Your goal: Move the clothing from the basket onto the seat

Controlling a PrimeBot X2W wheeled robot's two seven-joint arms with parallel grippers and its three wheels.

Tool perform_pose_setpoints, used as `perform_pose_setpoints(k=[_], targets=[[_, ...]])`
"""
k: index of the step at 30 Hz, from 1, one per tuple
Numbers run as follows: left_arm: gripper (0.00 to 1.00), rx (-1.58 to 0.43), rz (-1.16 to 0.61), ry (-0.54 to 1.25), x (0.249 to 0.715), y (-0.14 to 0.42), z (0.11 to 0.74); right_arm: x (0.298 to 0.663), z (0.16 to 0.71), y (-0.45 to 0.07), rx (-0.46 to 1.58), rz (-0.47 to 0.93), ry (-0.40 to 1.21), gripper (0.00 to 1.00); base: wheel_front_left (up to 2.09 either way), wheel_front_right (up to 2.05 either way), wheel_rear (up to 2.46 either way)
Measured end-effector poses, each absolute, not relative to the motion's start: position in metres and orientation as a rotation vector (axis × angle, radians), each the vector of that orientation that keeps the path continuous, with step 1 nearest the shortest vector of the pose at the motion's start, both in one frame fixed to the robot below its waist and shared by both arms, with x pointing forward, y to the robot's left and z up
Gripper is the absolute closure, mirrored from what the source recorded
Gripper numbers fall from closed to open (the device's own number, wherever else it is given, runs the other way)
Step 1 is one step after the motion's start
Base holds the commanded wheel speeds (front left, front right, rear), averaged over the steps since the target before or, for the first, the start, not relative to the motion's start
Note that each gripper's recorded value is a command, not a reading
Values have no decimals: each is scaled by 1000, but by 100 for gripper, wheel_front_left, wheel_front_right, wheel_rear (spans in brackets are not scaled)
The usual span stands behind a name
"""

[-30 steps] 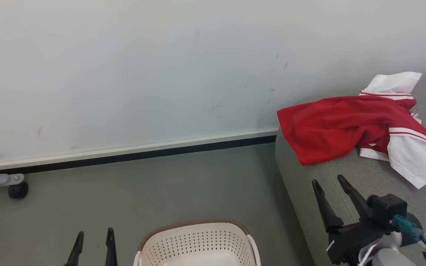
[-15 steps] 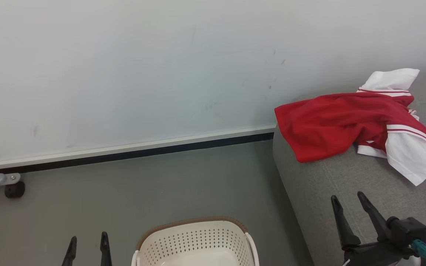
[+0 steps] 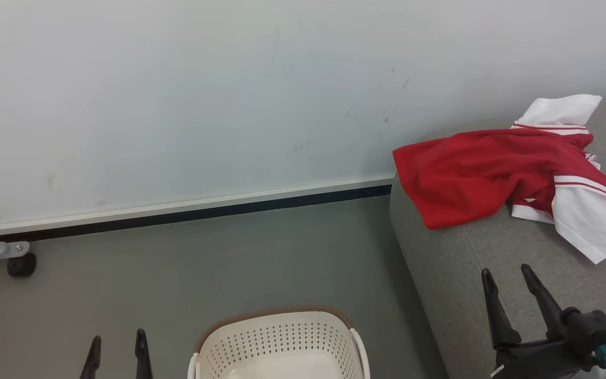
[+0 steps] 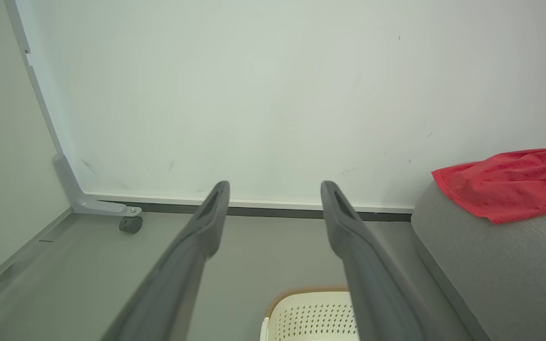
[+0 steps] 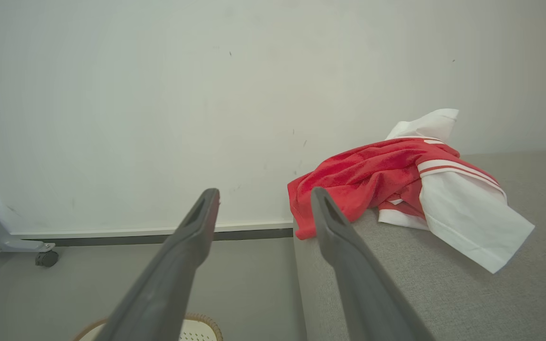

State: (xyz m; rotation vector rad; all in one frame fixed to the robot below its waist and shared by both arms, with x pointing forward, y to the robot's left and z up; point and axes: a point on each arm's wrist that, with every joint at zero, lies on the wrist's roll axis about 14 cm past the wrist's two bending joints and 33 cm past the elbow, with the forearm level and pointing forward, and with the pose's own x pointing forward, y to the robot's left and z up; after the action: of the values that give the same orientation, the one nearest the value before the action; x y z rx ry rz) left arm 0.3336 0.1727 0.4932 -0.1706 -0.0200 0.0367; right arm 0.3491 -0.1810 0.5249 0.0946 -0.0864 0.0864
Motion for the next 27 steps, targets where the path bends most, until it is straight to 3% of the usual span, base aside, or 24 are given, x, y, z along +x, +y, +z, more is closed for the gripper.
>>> perform_pose_setpoints(k=[1,2,9,27], targets=[[0,-169,38,-20,333,173,493,350,527,-181,90,86,-93,0,0,0,0],[100,-168,39,-21,333,174,493,350,528,-180,86,87,-97,100,0,0,0],[100,-182,51,63,325,172,468,336,489,-171,124,79,22,100,0,0,0],[100,-424,102,142,329,182,454,348,483,-184,374,7,89,100,0,0,0]])
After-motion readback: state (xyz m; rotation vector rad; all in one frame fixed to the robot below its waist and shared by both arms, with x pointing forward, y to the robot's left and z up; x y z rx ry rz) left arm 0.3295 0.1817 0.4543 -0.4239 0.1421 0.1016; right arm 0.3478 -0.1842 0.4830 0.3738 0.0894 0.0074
